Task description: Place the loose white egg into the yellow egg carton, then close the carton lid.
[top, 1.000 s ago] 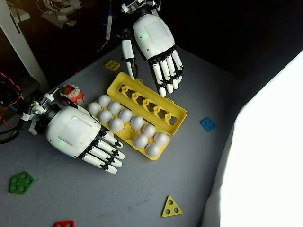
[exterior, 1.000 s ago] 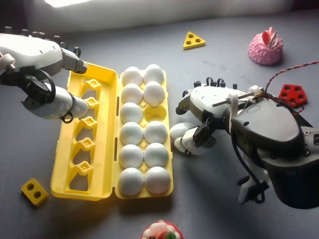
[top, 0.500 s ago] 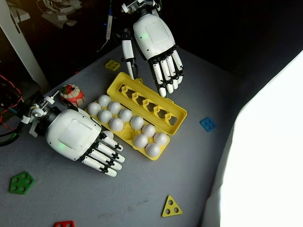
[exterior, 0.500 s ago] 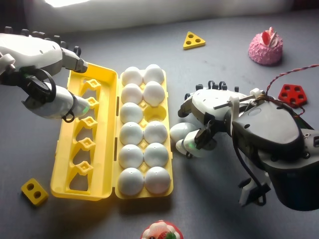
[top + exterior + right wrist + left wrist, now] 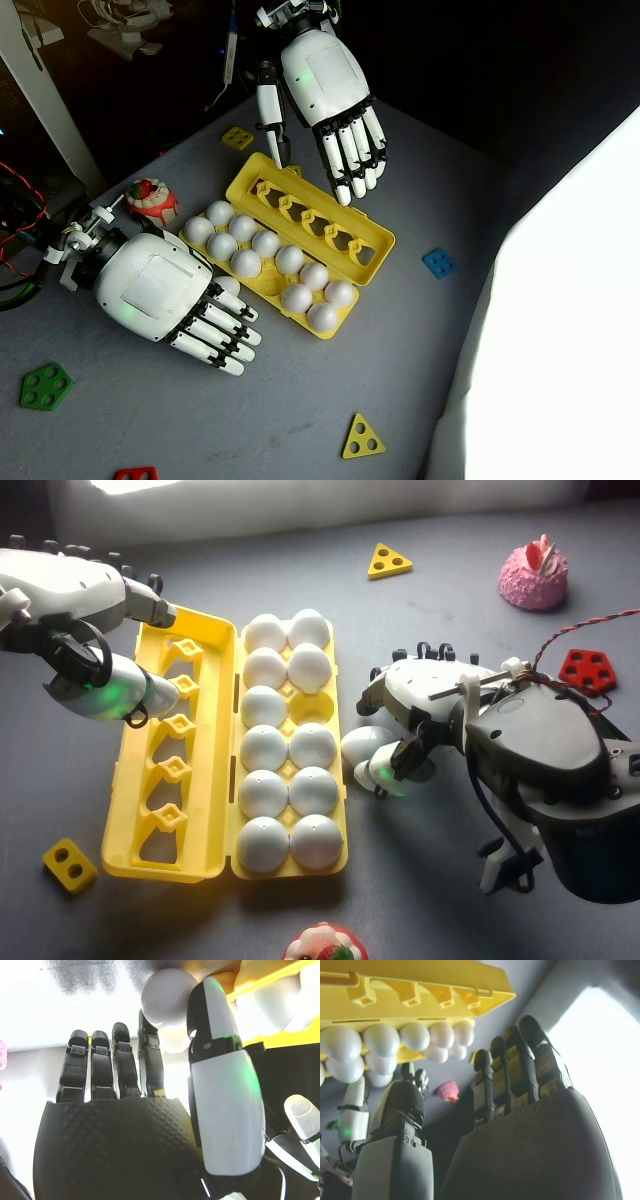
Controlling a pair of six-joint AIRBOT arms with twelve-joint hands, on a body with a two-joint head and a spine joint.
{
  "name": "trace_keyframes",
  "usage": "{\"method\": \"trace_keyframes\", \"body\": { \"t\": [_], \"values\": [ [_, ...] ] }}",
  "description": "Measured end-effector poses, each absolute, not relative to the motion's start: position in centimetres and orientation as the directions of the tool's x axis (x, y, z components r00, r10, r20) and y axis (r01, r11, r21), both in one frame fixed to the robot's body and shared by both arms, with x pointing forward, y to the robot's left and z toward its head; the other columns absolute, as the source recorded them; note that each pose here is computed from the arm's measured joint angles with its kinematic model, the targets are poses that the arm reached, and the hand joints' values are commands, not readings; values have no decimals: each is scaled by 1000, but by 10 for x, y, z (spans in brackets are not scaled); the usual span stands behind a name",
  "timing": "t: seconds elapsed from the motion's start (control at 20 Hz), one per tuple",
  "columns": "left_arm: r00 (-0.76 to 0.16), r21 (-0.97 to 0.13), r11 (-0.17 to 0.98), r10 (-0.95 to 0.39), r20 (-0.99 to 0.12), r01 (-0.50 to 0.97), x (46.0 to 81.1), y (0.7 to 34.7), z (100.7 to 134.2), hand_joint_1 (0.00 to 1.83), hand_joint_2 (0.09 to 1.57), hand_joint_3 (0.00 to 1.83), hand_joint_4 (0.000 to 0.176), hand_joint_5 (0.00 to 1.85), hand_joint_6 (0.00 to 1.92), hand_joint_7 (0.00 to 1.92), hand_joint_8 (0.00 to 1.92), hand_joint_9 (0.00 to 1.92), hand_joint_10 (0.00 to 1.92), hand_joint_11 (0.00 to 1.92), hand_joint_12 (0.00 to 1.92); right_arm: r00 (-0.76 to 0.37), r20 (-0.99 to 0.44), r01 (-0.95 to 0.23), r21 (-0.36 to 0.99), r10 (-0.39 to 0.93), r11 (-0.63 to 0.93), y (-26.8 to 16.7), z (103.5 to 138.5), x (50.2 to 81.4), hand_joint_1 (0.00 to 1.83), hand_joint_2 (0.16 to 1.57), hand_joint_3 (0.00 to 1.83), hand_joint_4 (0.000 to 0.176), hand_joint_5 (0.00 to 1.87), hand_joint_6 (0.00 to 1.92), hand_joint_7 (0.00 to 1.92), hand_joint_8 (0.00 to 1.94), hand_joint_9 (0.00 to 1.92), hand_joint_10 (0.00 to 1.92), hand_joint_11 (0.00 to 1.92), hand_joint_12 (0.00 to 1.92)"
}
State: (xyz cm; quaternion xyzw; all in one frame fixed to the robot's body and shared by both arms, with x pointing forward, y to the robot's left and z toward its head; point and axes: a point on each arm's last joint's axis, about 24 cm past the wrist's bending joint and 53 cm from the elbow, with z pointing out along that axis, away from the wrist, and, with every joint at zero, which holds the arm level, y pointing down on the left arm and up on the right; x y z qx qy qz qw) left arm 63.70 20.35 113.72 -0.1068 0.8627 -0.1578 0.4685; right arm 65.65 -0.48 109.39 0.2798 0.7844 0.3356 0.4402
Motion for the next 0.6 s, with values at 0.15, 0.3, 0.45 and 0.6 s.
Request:
{"method": "trace_keyframes", "body": {
  "t": [0.15,0.3,0.45,0.6],
  "values": [
    [-539,-373,927,-332,-774,-36,637,203,1137,492,1268,1,20,292,4,254,1,243,2,0,753,-456,-503,143,773,734,618,-5,1094,656,1000,1079,1,0,493,102,162,0,12,4,0,0],
    [-539,-373,927,-332,-774,-36,637,203,1137,492,1268,1,20,292,4,254,1,243,2,0,753,-456,-503,143,773,734,618,-5,1094,656,1000,1079,1,0,493,101,162,0,12,4,0,0],
    [-539,-373,927,-332,-774,-36,637,203,1137,492,1268,1,20,292,4,255,1,243,2,0,753,-456,-503,142,773,734,618,-5,1094,657,1000,1079,1,0,493,101,162,0,12,4,0,0],
    [-539,-373,927,-332,-774,-36,637,203,1137,517,1260,0,25,251,0,245,0,245,2,0,760,-455,-506,137,773,732,620,-4,1095,657,1017,1071,0,0,499,103,174,5,12,4,0,0]
  ]
}}
